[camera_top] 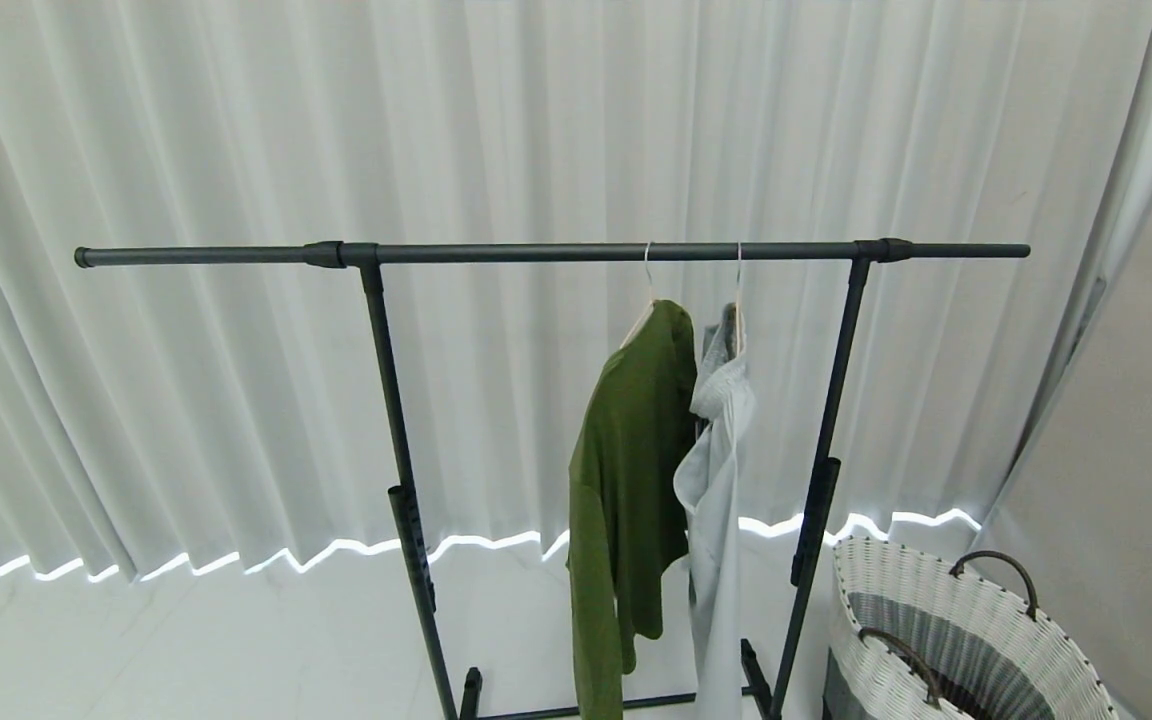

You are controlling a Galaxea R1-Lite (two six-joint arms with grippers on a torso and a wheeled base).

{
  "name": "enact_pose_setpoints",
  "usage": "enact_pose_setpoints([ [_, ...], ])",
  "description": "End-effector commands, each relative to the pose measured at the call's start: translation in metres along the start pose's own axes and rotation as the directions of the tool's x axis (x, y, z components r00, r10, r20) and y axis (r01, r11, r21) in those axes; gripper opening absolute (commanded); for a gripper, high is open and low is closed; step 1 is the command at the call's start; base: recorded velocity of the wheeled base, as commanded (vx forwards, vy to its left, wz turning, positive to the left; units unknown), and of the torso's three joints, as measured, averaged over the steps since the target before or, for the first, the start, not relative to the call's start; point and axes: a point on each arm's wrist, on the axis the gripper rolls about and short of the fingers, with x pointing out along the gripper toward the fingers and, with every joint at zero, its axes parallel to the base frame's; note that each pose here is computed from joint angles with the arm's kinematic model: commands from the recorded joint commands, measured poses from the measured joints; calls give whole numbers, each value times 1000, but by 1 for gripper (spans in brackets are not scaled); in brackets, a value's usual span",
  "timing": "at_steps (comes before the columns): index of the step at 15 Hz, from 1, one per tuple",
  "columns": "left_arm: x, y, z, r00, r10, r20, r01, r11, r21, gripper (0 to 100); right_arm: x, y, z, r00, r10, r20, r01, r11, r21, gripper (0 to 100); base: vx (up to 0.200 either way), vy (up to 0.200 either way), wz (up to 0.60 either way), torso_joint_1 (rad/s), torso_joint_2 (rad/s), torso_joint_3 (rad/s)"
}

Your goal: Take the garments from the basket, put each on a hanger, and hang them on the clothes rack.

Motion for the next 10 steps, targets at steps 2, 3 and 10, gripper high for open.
enact_pose_setpoints([
  [2,-1,1,-1,1000,30,-2,-30,999,-38,100,-4,2,-50,986,-57,155,43,995,91,100,0,0,0,0,0,0],
  [3,-1,0,-1,1000,19,2,-19,999,-30,100,-4,2,-50,987,-62,148,46,993,108,100,0,0,0,0,0,0],
  [10,-2,0,-2,962,-250,112,262,959,-108,100,-3,2,-52,983,-107,147,88,988,128,100,0,0,0,0,0,0],
])
